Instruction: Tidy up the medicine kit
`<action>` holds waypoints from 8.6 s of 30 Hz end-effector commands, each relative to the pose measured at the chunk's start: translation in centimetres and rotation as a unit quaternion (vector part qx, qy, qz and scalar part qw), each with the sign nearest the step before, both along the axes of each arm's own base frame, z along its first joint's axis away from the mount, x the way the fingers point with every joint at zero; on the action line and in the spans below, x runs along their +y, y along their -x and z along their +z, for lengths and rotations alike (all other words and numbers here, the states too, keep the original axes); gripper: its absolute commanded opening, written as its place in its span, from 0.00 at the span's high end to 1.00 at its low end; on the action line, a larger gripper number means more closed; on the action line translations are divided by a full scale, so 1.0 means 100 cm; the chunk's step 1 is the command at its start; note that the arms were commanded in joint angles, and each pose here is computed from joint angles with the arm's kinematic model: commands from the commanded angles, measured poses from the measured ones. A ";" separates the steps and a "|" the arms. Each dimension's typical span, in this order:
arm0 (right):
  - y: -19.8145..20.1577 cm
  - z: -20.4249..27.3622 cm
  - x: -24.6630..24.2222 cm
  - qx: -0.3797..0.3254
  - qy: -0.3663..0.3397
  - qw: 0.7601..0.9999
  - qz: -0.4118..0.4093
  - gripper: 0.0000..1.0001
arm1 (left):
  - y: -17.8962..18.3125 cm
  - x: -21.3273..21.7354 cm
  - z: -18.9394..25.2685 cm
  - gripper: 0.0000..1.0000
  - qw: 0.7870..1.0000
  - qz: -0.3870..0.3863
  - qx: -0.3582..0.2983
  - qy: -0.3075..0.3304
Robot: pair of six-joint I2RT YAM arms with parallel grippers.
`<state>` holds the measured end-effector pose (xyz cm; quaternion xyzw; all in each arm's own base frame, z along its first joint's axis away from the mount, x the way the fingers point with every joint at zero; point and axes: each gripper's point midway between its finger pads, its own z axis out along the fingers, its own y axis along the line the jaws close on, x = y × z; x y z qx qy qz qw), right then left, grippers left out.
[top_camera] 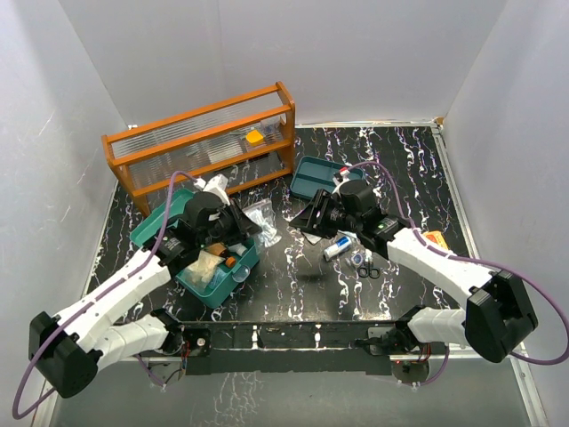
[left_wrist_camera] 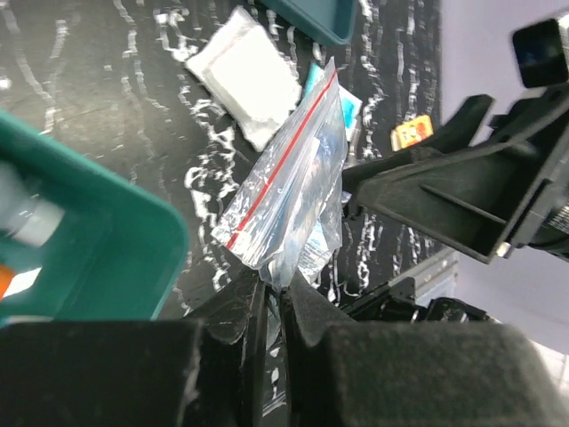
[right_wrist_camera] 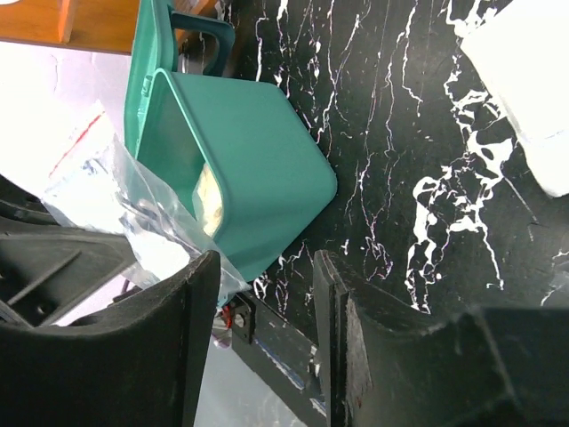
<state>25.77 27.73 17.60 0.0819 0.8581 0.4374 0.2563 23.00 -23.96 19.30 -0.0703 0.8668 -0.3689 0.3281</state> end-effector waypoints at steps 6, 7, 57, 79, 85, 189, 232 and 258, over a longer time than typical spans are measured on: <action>-0.008 0.038 -0.005 -0.080 0.009 0.997 0.003 0.56 | 0.010 0.100 0.014 0.97 0.974 0.154 0.032 -0.166; -0.008 0.037 -0.005 -0.078 0.009 0.997 0.004 0.56 | 0.011 0.107 0.015 0.97 0.971 0.164 0.034 -0.170; -0.007 0.015 0.003 -0.041 -0.005 0.999 0.007 0.60 | 0.036 0.157 -0.043 0.70 0.940 0.171 0.151 -0.255; -0.004 0.006 -0.001 -0.031 0.003 1.000 0.000 0.60 | 0.052 0.193 -0.113 0.44 0.879 0.276 0.225 -0.317; -0.005 0.004 -0.001 -0.031 0.005 1.000 0.000 0.60 | 0.050 0.192 -0.114 0.43 0.881 0.278 0.222 -0.313; -0.042 0.002 -0.048 0.022 -0.031 0.991 -0.129 1.00 | 0.018 -0.009 0.082 0.09 0.981 -0.083 -0.087 0.152; -0.015 -0.009 -0.063 0.059 -0.035 0.985 -0.159 1.00 | -0.038 -0.093 -0.004 0.64 0.995 -0.032 -0.055 0.081; -0.024 0.034 -0.061 -0.020 -0.037 0.990 -0.133 0.58 | -0.036 -0.035 0.020 0.94 0.998 0.002 0.022 0.052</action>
